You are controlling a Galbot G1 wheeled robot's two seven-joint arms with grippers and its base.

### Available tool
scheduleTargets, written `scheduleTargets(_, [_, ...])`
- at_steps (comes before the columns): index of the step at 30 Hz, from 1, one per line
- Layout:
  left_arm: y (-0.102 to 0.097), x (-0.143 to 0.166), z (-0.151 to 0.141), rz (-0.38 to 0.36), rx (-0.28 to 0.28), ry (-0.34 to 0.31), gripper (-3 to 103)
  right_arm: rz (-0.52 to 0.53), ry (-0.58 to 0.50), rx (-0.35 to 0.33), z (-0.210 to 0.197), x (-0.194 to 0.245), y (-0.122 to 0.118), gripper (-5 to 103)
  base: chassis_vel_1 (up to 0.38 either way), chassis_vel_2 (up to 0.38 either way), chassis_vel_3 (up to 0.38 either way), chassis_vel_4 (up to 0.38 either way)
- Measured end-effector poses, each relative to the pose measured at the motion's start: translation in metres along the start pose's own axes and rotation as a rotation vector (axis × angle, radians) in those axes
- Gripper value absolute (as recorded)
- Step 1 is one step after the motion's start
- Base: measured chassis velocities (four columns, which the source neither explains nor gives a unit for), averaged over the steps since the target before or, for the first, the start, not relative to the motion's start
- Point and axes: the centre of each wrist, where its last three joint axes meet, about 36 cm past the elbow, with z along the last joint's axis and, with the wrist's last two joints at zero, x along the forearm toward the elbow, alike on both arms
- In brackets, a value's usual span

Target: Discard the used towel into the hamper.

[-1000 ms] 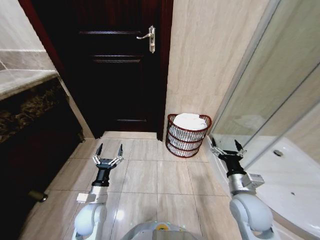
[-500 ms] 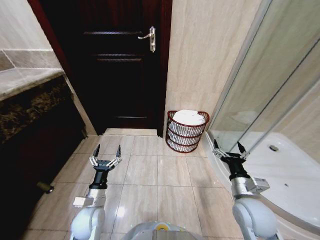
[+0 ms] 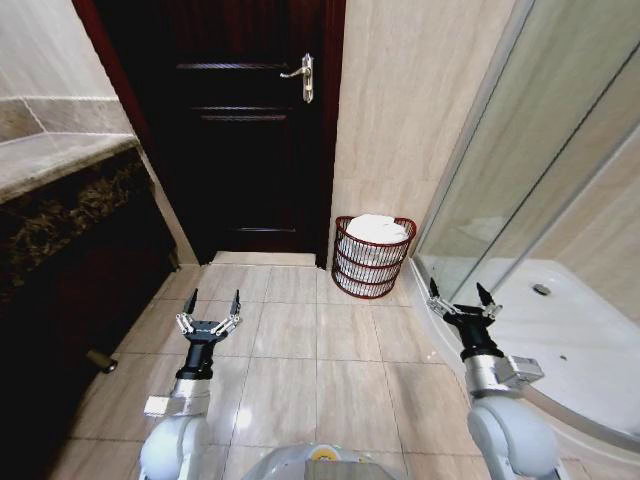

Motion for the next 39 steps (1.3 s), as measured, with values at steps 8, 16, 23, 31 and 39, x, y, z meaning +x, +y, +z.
scheduleTargets(8, [0.001, -0.002, 0.000, 0.010, -0.003, 0.028, 100, 0.012, -0.009, -0.001, -0.002, -0.002, -0.003, 100, 0.000, 0.000, 0.000, 0.000])
scheduleTargets(16, [0.001, -0.009, -0.002, 0.002, -0.002, 0.023, 100, 0.016, -0.006, -0.004, -0.001, -0.001, -0.003, 100, 0.013, 0.010, 0.010, 0.014])
scheduleTargets(23, [0.002, -0.012, -0.003, 0.000, -0.014, 0.027, 100, 0.017, -0.017, -0.003, -0.006, 0.000, -0.003, 100, 0.016, 0.011, 0.011, 0.015])
scheduleTargets(31, [0.002, -0.015, -0.004, 0.005, -0.027, 0.032, 100, 0.020, -0.022, -0.004, -0.010, 0.006, -0.002, 100, 0.000, 0.000, 0.000, 0.000])
scheduleTargets(39, [0.003, -0.016, -0.008, -0.019, -0.051, 0.054, 100, -0.006, -0.023, -0.010, -0.014, 0.011, -0.007, 100, 0.000, 0.000, 0.000, 0.000])
